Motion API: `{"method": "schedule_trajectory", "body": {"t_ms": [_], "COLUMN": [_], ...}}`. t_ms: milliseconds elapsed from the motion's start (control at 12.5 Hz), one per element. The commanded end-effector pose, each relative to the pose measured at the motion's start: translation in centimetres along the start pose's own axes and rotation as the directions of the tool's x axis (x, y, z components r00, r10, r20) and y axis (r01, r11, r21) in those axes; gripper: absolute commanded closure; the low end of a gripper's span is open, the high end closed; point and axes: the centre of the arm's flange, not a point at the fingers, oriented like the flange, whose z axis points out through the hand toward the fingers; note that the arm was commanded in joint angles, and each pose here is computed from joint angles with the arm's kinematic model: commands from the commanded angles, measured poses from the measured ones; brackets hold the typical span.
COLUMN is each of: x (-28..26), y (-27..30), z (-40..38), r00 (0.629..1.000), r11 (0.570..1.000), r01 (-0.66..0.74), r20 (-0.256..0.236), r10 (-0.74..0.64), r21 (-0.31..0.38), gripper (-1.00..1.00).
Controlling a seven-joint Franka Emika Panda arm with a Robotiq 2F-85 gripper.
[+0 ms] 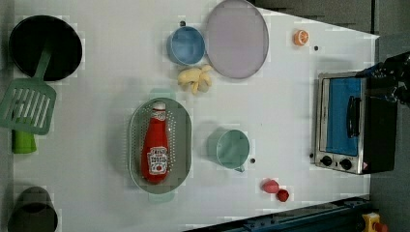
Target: Pick ketchup from strainer and place it on the table
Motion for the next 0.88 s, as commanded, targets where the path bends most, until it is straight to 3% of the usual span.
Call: {"method": "schedule_trajectory", "body": {"t_ms": [80, 240, 560, 880], "x": [-4.9, -5.8, -11.1, -20.0], "y": [6.7, 5.3, -1.2, -8.8], "z": [-7.6, -7.1, -5.2, -3.0], "r00": [0.99, 0.994, 0.999, 0.964], "r11": [0.99, 0.994, 0.997, 0.962], "r01": [-0.139, -0.108, 0.051, 0.268], "r20": [0.011, 0.015, 0.021, 0.007], "r10": [0.139, 0.108, -0.05, -0.268], "r21": [-0.008, -0.017, -0.051, -0.063], "gripper": [-0.58, -0.99, -1.0, -1.0]}}
